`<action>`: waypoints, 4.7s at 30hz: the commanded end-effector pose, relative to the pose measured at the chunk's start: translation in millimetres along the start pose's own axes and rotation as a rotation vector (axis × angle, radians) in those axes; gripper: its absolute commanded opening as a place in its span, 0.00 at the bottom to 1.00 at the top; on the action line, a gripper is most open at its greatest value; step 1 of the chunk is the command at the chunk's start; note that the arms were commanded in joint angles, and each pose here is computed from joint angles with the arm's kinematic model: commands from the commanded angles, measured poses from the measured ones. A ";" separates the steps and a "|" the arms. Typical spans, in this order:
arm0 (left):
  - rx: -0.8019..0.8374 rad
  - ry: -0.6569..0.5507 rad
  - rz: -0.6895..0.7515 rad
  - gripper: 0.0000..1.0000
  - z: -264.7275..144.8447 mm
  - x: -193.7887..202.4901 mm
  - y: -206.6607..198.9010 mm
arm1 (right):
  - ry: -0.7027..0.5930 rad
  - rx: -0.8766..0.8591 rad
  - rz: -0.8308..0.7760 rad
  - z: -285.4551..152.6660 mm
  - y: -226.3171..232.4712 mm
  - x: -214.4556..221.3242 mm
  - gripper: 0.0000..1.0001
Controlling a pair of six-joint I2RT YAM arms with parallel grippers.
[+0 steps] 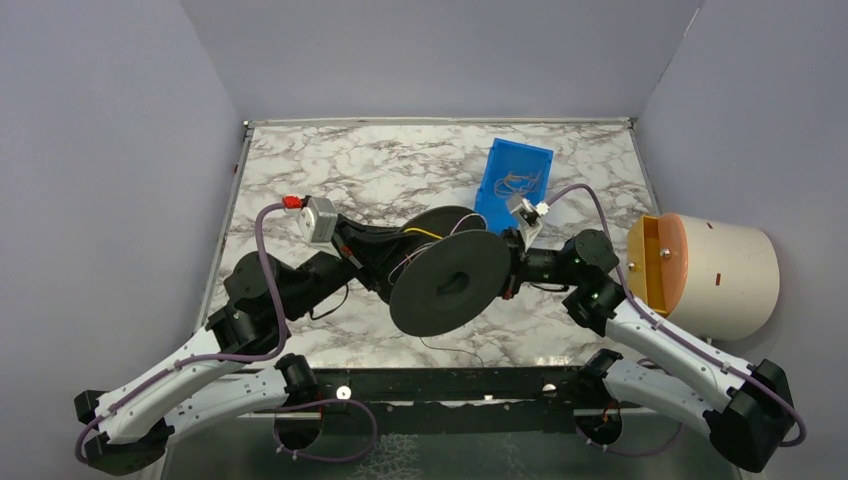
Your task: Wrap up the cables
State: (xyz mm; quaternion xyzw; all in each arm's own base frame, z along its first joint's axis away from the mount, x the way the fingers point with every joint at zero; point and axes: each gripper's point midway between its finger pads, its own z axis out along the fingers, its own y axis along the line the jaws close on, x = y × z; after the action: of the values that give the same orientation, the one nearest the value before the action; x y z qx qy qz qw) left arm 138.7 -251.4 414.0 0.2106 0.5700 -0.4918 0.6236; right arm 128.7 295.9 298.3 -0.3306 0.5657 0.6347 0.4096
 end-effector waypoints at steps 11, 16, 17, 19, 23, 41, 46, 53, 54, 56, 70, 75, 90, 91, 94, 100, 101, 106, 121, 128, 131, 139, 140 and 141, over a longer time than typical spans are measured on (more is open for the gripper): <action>0.054 0.315 -0.016 0.00 -19.6 68.1 -7.1 | -0.086 -0.002 -0.135 10.8 23.9 -59.0 0.01; 0.042 0.246 -0.026 0.00 -18.1 55.8 -6.3 | -0.058 -0.017 -0.089 10.9 19.0 -42.4 0.01; 0.041 0.229 -0.029 0.00 -17.4 52.5 -6.3 | -0.050 -0.016 -0.082 10.5 17.4 -38.6 0.01; 0.033 0.201 -0.029 0.00 -16.4 46.6 -5.4 | -0.033 -0.005 -0.065 9.5 12.3 -29.6 0.01; 0.011 0.127 -0.025 0.00 -14.9 29.2 -2.9 | 0.015 0.008 -0.045 4.7 3.4 -6.0 0.01; 0.018 0.010 -0.004 0.00 -7.1 -10.7 -9.2 | 0.038 0.114 0.073 -19.2 -20.6 52.4 0.01; 0.012 -0.009 -0.001 0.00 -6.0 -16.2 -8.8 | 0.031 0.117 0.086 -21.1 -21.6 57.0 0.04; -0.003 -0.021 0.009 0.00 -4.7 -20.0 -6.4 | 0.029 0.132 0.071 -21.8 -22.9 54.5 0.18; -0.007 -0.025 0.010 0.00 -5.4 -21.5 -5.9 | 0.030 0.138 0.068 -22.4 -23.8 55.1 0.19; -0.014 -0.028 0.014 0.00 -5.9 -22.7 -4.6 | 0.027 0.154 0.063 -23.6 -26.0 55.2 0.21; -0.198 -0.109 0.088 0.00 -22.7 -50.8 26.4 | -0.013 0.422 0.032 -50.6 -61.3 59.8 0.31; -0.289 -0.116 0.142 0.00 -24.5 -57.9 42.3 | -0.031 0.569 0.042 -67.1 -80.7 62.5 0.34; -0.756 0.037 0.408 0.00 -26.4 -44.5 122.9 | 0.014 0.905 0.126 -103.0 -126.1 79.5 0.35; -0.778 0.050 0.430 0.00 -26.3 -43.7 126.5 | 0.014 0.916 0.129 -104.3 -127.6 79.8 0.35; -0.872 0.108 0.526 0.00 -27.7 -39.6 141.6 | 0.018 0.939 0.138 -106.4 -129.8 80.0 0.36; -1.057 0.245 0.743 0.00 -29.8 -28.2 168.0 | 0.032 0.951 0.148 -107.7 -129.8 81.0 0.36; -1.077 0.265 0.769 0.00 -28.3 -26.2 170.9 | 0.033 0.953 0.150 -108.5 -129.7 81.8 0.36; -1.162 0.370 0.924 0.00 -17.2 -19.9 181.8 | 0.029 0.972 0.156 -112.5 -128.9 81.1 0.36; -1.239 0.712 1.253 0.00 24.0 39.9 235.0 | 0.002 1.030 0.190 -125.7 -126.9 81.8 0.36; -1.253 0.833 1.288 0.00 32.6 80.6 273.9 | -0.013 1.022 0.201 -125.8 -124.3 81.4 0.36; -1.260 0.889 1.297 0.00 34.4 102.4 292.2 | -0.009 1.019 0.205 -125.2 -124.4 82.9 0.35; -1.266 0.972 1.296 0.00 40.2 144.3 327.9 | -0.009 1.002 0.204 -123.5 -122.5 83.4 0.36; -1.266 0.981 1.297 0.00 41.4 148.8 331.2 | -0.011 1.001 0.203 -123.3 -122.2 82.9 0.36; -1.267 0.985 1.296 0.00 42.9 152.1 334.0 | -0.011 0.999 0.203 -123.0 -122.0 83.0 0.36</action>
State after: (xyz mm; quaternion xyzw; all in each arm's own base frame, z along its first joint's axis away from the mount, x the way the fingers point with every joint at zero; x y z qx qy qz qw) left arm 412.4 -193.5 174.8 0.3171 0.6909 0.4746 0.4436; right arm 194.6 188.2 142.3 -0.0400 0.8351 0.3168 0.4479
